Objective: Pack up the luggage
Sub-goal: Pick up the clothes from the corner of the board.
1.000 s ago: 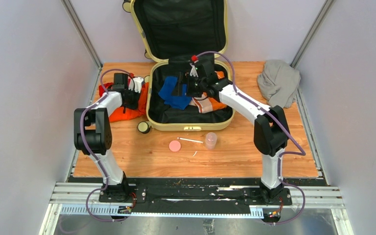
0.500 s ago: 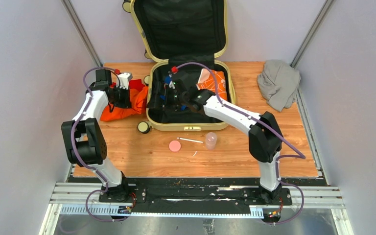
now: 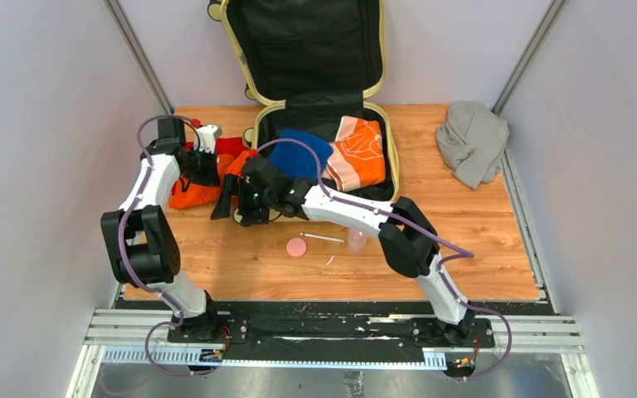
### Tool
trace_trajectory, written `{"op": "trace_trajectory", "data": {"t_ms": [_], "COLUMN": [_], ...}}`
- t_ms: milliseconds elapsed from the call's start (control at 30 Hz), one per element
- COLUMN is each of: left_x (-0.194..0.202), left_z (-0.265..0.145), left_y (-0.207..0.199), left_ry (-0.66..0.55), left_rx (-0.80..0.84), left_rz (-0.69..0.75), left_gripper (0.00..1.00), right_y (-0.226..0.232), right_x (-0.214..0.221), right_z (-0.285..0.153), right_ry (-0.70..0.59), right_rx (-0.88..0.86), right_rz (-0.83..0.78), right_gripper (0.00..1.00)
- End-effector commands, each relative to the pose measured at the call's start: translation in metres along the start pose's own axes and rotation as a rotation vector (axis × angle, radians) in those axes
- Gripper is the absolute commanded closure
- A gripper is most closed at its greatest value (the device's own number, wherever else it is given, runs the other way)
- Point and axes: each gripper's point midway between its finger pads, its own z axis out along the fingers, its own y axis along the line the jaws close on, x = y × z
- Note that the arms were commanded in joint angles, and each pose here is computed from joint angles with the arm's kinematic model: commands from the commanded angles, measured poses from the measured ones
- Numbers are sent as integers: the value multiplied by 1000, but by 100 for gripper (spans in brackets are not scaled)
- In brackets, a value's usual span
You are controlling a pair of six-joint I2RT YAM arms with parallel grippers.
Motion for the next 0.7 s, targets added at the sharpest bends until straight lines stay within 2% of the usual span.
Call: {"op": "trace_trajectory", "data": {"t_ms": [0, 400, 667], "left_x": [-16, -17, -12], "left_z": [-28, -45, -45], "left_y": [4, -3, -14], "left_ry": [-48, -67, -52], "left_rx": [-33, -16, 39], "left_rz": [24, 24, 9], "left_gripper": [100, 100, 100], "right_y": [-8, -8, -37], "right_x": [-6, -45, -72], "right_z": [11, 48, 59], "right_ry": [-51, -176, -301], "right_rx": [63, 34, 129], "right_rz": [48, 145, 150], "right_gripper": [4, 5, 6]}}
